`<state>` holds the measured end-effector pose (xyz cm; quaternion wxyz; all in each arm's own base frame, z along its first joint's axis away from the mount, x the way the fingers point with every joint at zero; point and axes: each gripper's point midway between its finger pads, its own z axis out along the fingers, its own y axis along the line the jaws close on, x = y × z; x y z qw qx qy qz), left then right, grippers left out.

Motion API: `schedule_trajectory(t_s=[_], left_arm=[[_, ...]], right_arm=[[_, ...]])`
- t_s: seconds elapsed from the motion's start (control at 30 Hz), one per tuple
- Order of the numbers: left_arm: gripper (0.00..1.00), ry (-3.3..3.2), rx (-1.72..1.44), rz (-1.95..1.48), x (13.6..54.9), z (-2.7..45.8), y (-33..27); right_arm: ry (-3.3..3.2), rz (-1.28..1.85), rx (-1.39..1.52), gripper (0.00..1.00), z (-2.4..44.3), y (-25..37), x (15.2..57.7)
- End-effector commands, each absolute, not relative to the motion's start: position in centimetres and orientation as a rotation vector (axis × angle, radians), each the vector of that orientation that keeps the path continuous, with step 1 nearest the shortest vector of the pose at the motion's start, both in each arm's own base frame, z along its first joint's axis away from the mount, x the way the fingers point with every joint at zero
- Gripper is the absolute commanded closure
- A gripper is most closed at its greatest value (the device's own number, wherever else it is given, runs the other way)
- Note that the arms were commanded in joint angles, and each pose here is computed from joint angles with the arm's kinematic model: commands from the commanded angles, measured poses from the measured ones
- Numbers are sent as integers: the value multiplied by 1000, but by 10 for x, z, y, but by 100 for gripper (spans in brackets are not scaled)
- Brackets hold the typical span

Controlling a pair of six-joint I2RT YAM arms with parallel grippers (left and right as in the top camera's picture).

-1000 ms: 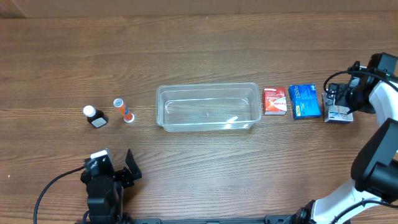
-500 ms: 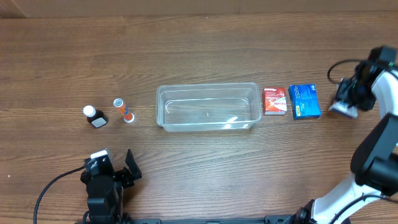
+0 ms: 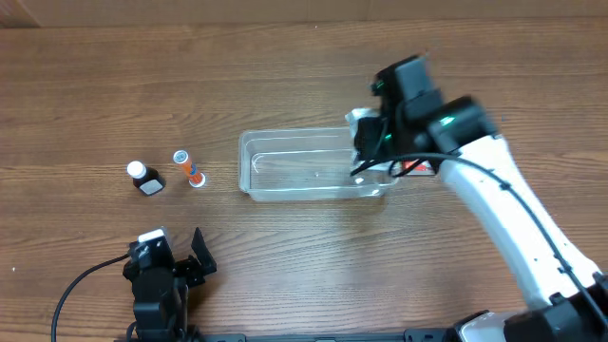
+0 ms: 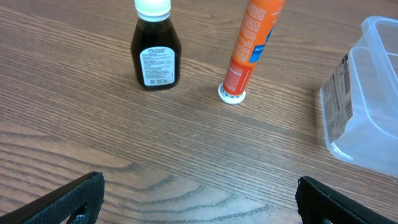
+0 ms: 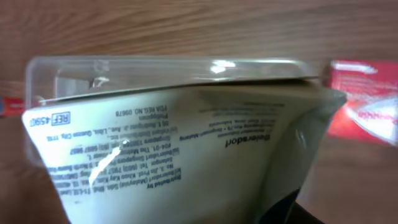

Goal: Pack container
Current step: 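Carry the white box left and drop it into the container's right end, then grasp the blue lozenge box with the right gripper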

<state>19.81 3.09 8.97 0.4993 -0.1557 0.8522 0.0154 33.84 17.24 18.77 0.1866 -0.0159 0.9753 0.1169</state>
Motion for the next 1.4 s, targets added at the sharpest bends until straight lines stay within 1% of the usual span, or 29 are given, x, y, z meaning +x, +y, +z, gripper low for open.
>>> schedule_trajectory(t_s=[0.0, 0.1, 0.17, 0.33, 0.37, 0.43, 0.47, 0.5, 0.57, 0.6, 0.63, 0.73, 0.77, 0.8, 0.83, 0.9, 0.97, 1.03, 1.13, 1.17, 1.23, 1.33, 1.37], left_arm=[[0, 2053, -387, 31, 198, 90, 31], [0, 2053, -387, 31, 198, 90, 31], [0, 2054, -387, 31, 198, 90, 31], [0, 2053, -387, 31, 198, 90, 31], [0, 2053, -387, 31, 198, 90, 31], [0, 2054, -387, 31, 198, 90, 31], [0, 2053, -387, 31, 198, 90, 31], [0, 2053, -387, 31, 198, 90, 31], [0, 2054, -387, 31, 198, 90, 31], [0, 2053, -387, 31, 198, 90, 31], [0, 2053, -387, 31, 198, 90, 31], [0, 2053, -387, 31, 198, 90, 31], [0, 2054, -387, 31, 198, 90, 31], [0, 2053, -387, 31, 198, 90, 31], [0, 2054, -387, 31, 198, 90, 31], [0, 2053, -387, 31, 198, 90, 31], [0, 2053, -387, 31, 198, 90, 31], [0, 2053, -387, 31, 198, 90, 31], [0, 2053, -387, 31, 198, 90, 31], [0, 2054, -387, 31, 198, 90, 31], [0, 2054, -387, 31, 198, 90, 31], [0, 2054, -387, 31, 198, 90, 31], [0, 2054, -387, 31, 198, 90, 31]], right_arm=[[2721, 228, 28, 46, 139, 164, 344], [2646, 162, 8, 46, 114, 157, 355], [2626, 151, 13, 46, 106, 155, 358], [2635, 109, -12, 41, 89, 153, 362], [2642, 103, -14, 37, 84, 154, 364], [2640, 100, -33, 34, 78, 156, 368], [2624, 98, -35, 27, 80, 156, 371], [2606, 97, -61, 24, 86, 158, 375], [2581, 81, -50, 23, 101, 156, 381], [2557, 69, -41, 19, 114, 155, 385], [2535, 68, -49, 19, 129, 155, 388], [2458, 93, -75, 20, 198, 153, 389], [2444, 98, -63, 19, 215, 149, 386], [2421, 97, -25, 14, 243, 133, 380], [2399, 84, 35, 6, 261, 111, 375], [2397, 35, 140, 0, 269, 68, 372], [2467, 2, 91, 0, 255, 34, 370], [2548, 62, 29, 0, 227, 15, 372], [2669, 113, 147, 0, 156, -22, 384], [2716, 108, 175, 1, 130, -32, 387], [2810, 93, 94, 5, 93, -39, 387], [2888, 47, 92, 12, 64, -48, 384], [2899, 34, 96, 13, 58, -50, 384]])
